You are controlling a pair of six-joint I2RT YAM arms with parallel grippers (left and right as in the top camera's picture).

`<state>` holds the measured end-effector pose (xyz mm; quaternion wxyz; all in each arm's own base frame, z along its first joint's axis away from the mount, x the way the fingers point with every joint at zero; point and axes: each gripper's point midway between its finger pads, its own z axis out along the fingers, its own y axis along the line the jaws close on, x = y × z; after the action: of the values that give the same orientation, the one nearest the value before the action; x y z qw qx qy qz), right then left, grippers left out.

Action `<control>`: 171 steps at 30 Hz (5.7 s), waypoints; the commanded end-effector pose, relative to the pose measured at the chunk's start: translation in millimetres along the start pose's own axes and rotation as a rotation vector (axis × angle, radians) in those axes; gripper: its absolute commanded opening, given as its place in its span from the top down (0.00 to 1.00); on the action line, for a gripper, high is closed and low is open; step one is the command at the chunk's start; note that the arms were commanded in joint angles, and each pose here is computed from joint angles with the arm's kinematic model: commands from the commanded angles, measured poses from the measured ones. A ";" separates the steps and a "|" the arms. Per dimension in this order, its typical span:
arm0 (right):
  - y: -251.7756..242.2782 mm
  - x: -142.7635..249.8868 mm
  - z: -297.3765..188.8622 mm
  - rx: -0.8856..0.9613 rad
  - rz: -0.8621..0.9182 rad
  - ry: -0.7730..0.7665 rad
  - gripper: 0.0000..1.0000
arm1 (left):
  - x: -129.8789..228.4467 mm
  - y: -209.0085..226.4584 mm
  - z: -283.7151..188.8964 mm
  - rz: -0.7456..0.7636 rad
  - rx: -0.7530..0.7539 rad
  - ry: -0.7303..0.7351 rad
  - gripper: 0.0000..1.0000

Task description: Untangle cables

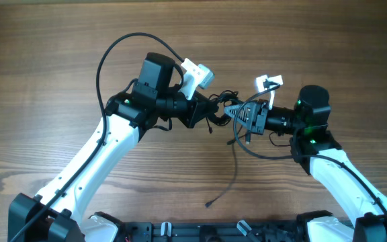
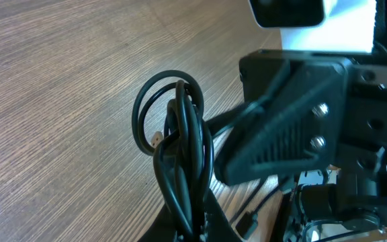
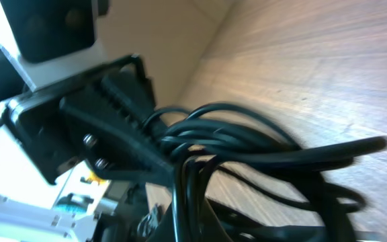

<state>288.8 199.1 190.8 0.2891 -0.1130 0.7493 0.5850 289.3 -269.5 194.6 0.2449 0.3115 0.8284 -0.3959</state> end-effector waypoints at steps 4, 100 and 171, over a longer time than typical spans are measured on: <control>-12.2 -18.2 -3.9 0.092 0.028 -0.087 0.95 | -11.9 -27.7 -0.2 0.048 0.136 -0.033 0.96; -40.0 -23.9 66.6 -0.107 0.990 -0.194 0.00 | -88.4 51.6 -64.3 -1.548 0.250 -0.338 0.96; -178.3 4.3 -0.1 0.519 0.585 -0.305 0.00 | -159.9 40.8 -134.7 -1.248 0.503 -0.569 0.96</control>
<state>374.8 163.3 43.9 0.2479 0.2689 0.8251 0.4306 403.5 -206.8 338.9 0.0481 -0.3251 0.6324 -0.7014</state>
